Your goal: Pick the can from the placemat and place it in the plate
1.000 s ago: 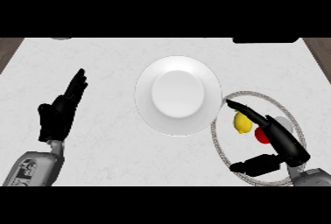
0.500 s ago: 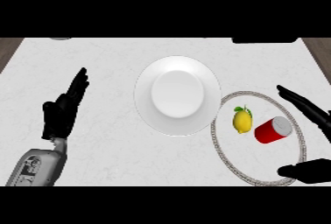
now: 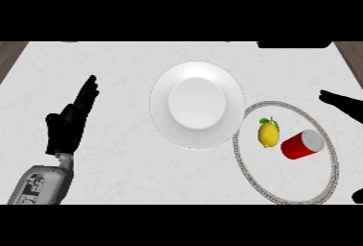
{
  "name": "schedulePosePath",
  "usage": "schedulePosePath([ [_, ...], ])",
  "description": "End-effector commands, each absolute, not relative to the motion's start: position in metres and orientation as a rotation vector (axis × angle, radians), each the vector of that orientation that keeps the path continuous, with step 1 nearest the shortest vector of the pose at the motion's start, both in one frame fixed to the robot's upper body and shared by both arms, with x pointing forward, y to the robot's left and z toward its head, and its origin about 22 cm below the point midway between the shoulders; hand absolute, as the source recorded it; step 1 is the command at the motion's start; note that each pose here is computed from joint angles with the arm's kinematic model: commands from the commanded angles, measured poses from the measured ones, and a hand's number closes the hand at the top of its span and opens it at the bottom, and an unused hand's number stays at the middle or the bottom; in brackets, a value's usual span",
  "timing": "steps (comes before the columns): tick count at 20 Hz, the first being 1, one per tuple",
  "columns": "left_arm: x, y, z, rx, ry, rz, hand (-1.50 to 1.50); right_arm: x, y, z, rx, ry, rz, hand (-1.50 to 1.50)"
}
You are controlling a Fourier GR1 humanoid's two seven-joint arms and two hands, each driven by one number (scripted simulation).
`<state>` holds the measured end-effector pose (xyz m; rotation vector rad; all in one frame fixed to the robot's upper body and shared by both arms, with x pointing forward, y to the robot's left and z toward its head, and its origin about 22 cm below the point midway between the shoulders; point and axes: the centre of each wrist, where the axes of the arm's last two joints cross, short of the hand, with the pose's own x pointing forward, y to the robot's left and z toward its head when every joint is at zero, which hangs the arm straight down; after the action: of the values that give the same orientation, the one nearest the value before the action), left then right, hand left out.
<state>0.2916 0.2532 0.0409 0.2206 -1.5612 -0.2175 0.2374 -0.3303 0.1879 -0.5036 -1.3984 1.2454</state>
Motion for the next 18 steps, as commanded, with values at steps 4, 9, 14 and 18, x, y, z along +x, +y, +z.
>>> schedulePosePath([
  [4, 0.317, 0.252, 0.058, 0.213, -1.557, -0.223, 0.0, 0.255, -0.321, 0.196, -0.517, -1.231, 1.308, -1.5],
  [9, 0.311, 0.25, 0.043, 0.226, -1.565, -0.218, 0.0, 0.271, -0.317, 0.187, -0.494, -1.206, 1.308, -1.5],
  [14, 0.308, 0.267, 0.039, 0.241, -1.562, -0.215, 0.0, 0.273, -0.317, 0.146, -0.531, -1.094, 1.395, -1.5],
  [18, 0.302, 0.246, 0.026, 0.208, -1.561, -0.218, 0.0, 0.282, -0.304, 0.137, -0.515, -1.054, 1.431, -1.5],
])
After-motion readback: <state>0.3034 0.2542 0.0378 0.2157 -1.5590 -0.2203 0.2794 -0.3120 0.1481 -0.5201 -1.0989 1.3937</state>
